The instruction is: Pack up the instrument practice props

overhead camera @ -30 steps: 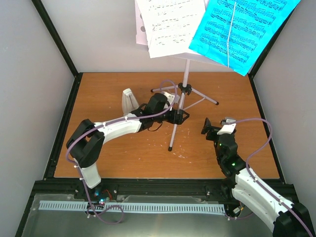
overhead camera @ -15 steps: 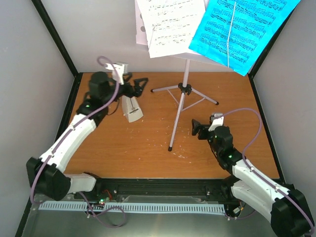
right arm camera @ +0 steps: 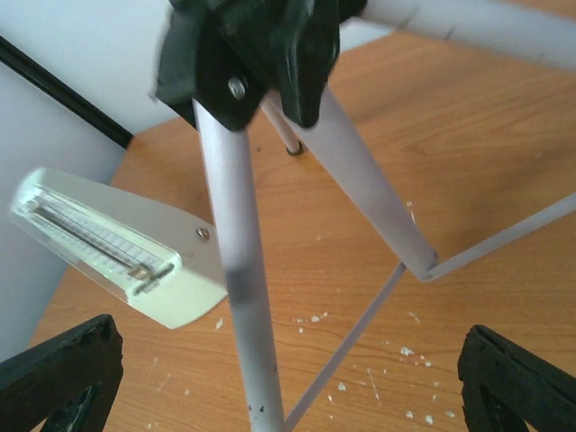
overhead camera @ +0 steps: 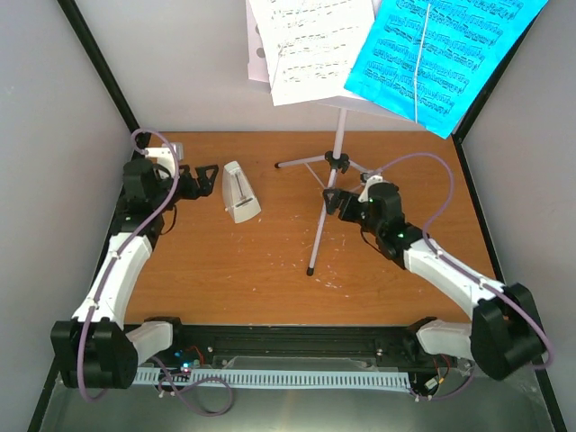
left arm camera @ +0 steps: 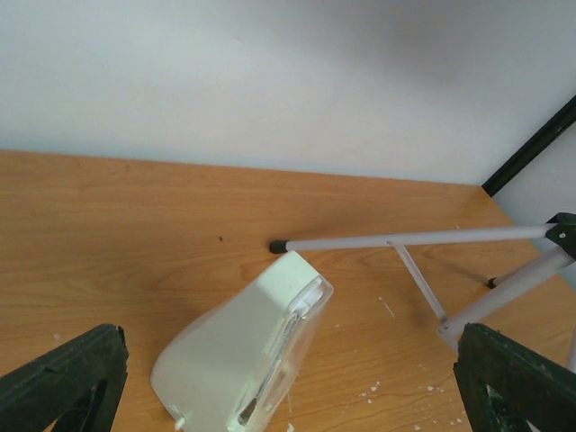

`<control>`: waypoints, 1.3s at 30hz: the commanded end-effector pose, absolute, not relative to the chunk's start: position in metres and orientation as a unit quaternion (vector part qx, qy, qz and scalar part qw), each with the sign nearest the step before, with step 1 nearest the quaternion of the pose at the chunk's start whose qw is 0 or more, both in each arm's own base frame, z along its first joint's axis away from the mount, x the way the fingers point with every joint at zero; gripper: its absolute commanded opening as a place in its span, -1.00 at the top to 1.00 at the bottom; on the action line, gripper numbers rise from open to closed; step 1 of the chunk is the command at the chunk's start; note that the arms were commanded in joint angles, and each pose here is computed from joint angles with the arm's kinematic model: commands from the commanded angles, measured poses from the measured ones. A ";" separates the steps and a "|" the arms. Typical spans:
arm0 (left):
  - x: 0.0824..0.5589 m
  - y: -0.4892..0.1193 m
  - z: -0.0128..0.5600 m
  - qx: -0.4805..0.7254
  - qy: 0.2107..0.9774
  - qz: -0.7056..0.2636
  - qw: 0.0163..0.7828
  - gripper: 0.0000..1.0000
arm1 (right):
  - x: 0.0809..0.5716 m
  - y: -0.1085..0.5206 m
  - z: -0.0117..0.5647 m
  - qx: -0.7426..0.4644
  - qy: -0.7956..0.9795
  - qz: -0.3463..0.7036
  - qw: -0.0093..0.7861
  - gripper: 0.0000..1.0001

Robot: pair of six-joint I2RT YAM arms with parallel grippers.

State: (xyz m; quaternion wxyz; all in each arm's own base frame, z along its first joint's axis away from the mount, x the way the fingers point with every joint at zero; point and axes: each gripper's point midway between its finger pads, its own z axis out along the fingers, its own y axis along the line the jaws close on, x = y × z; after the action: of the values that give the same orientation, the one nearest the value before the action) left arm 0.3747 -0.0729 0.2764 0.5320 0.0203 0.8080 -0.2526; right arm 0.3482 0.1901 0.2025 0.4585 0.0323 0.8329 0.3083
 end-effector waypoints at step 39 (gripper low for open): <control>0.364 -0.047 0.318 0.047 0.786 -0.139 0.600 -0.99 | 0.308 0.245 0.194 -0.183 0.830 0.305 0.430 0.95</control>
State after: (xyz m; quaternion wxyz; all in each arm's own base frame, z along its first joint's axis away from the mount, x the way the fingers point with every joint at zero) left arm 0.3652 -0.0401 0.3136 0.5958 0.0310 0.7925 -0.1267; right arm 0.3207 0.2329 0.1715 0.4083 -0.1179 0.8608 0.2801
